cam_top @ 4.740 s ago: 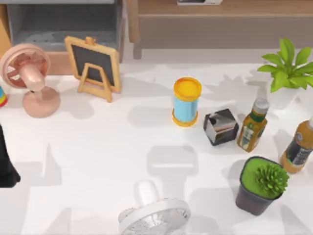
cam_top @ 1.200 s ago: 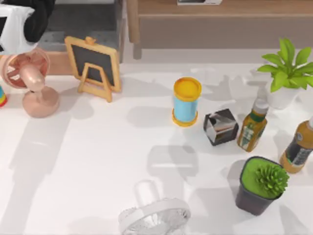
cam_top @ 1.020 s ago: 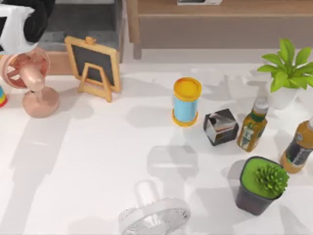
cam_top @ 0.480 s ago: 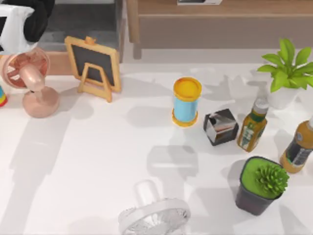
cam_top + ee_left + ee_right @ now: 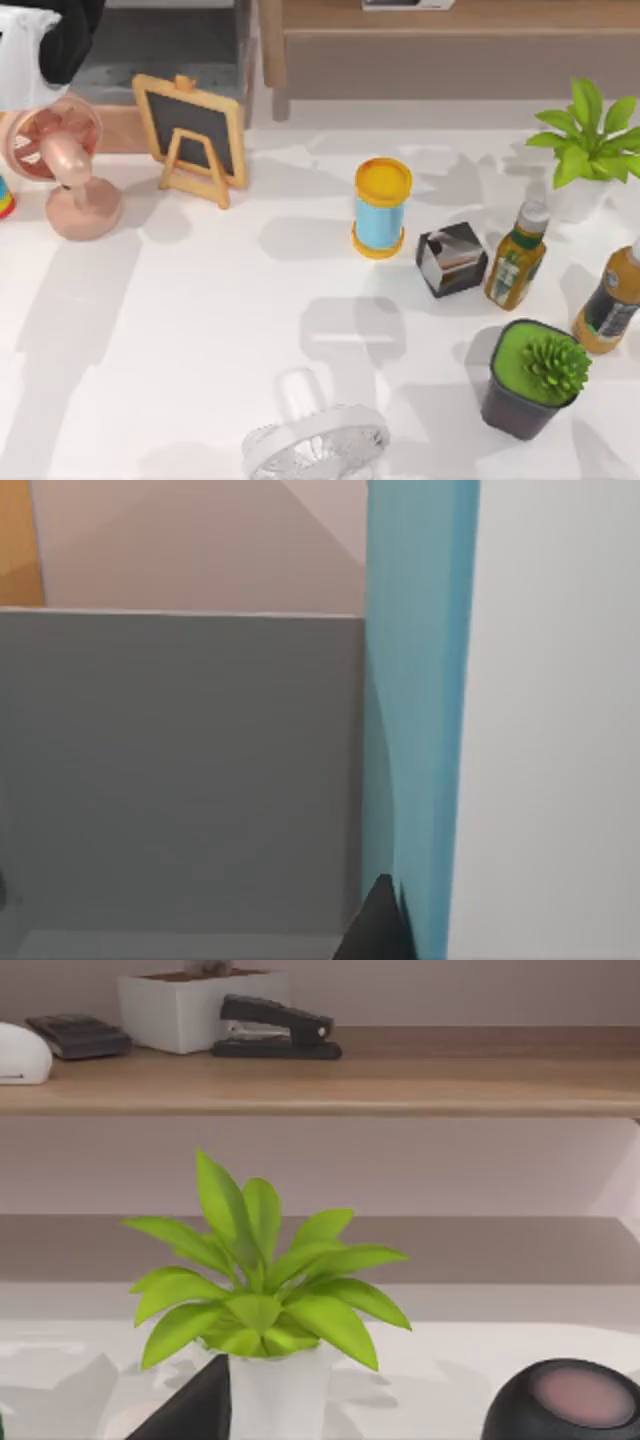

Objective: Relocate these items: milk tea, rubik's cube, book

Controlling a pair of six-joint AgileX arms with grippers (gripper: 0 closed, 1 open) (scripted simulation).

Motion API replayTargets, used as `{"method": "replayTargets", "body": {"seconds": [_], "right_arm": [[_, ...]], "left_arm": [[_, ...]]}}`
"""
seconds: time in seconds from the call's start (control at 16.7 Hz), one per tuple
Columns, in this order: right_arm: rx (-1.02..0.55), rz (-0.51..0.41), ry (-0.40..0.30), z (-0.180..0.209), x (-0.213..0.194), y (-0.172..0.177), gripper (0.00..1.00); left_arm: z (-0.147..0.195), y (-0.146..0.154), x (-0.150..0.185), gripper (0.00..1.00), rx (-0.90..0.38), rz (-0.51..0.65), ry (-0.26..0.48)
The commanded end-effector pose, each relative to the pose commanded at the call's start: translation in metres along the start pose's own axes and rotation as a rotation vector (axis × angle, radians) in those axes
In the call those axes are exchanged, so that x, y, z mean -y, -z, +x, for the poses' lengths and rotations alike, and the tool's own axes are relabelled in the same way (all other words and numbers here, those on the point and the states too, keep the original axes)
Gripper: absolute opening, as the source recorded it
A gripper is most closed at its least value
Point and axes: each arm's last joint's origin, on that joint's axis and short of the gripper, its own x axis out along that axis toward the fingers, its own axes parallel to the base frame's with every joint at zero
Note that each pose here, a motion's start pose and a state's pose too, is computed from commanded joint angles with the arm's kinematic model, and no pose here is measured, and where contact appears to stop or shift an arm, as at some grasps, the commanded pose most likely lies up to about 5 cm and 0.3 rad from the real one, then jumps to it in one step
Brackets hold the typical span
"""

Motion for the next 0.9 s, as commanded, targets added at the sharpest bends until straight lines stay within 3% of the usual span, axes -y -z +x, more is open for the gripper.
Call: {"method": "replayTargets", "body": {"seconds": [0.3, 0.48, 0.66, 0.9], "right_arm": [[0.0, 0.0, 0.0, 0.0, 0.0, 0.0, 1.0], [0.0, 0.0, 0.0, 0.0, 0.0, 0.0, 1.0], [0.0, 0.0, 0.0, 0.0, 0.0, 0.0, 1.0], [0.0, 0.0, 0.0, 0.0, 0.0, 0.0, 1.0]], "left_arm": [[-0.004, -0.005, -0.002, 0.0, 0.007, 0.029, 0.011], [-0.021, -0.035, -0.013, 0.0, 0.078, 0.134, 0.044], [-0.049, -0.086, -0.04, 0.0, 0.229, 0.314, 0.042], [-0.098, -0.138, -0.093, 0.0, 0.398, 0.666, -0.053]]}}
